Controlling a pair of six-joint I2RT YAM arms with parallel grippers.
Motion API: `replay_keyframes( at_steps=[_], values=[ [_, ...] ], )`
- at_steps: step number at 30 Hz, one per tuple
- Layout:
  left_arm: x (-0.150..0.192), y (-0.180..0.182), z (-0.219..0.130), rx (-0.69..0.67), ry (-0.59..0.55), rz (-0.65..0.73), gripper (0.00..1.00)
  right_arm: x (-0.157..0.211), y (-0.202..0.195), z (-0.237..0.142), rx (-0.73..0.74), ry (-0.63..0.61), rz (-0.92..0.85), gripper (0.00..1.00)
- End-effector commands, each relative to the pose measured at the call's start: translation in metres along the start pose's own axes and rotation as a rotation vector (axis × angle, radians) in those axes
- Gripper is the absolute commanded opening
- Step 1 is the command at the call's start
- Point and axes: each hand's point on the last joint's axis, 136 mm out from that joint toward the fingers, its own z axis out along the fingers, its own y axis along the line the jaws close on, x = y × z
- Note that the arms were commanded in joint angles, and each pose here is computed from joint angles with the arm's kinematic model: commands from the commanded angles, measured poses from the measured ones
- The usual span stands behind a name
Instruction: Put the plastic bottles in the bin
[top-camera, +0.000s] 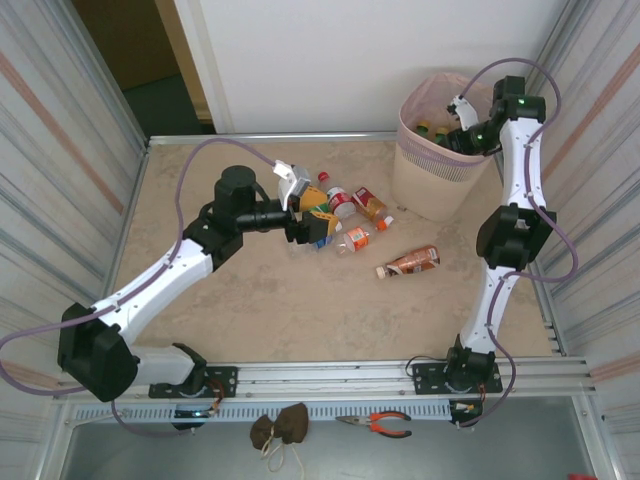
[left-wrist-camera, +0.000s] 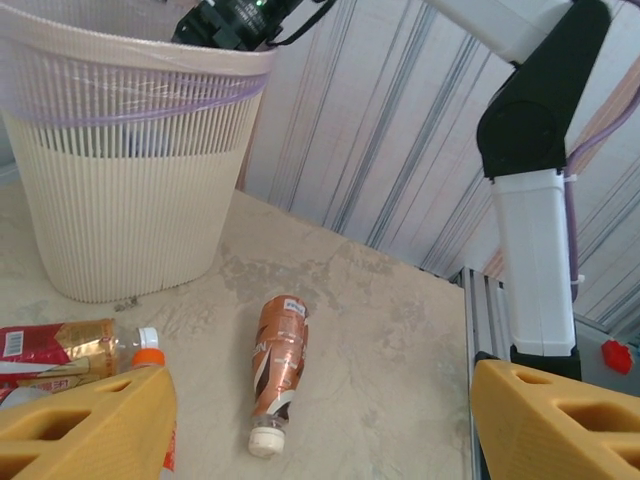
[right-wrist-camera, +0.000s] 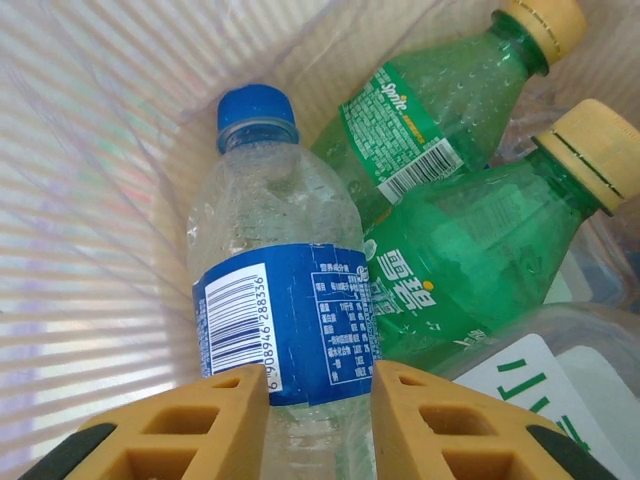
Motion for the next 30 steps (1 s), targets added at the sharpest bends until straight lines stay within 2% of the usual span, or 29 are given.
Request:
replay_keyframes(
  at_steps=[1,6,13,19,22,30],
  values=[
    [0.002,0.012,-0.002,-0.070,0.039,0.034,0.77,-0.028,0.008,-0.030,0.074,-0.098,-0.003,0.35],
    [0.036,0.036,0.001,-0.163,0.165,0.037,0.77,-0.061,0.027,-0.079,0.107,-0.259,-0.001,0.39],
    [0.084,0.062,0.006,-0.223,0.356,0.002,0.76,-0.077,0.052,-0.119,0.136,-0.396,0.023,0.43],
    [0.122,0.084,0.002,-0.291,0.536,-0.026,0.75,-0.068,0.083,-0.141,0.123,-0.527,0.054,0.45],
    [0.138,0.097,-0.004,-0.339,0.627,-0.029,0.75,-0.053,0.099,-0.141,0.096,-0.563,0.070,0.46],
    [0.182,0.131,-0.019,-0.444,0.888,-0.011,0.76,-0.009,0.135,-0.136,0.067,-0.532,0.067,0.47]
  ],
)
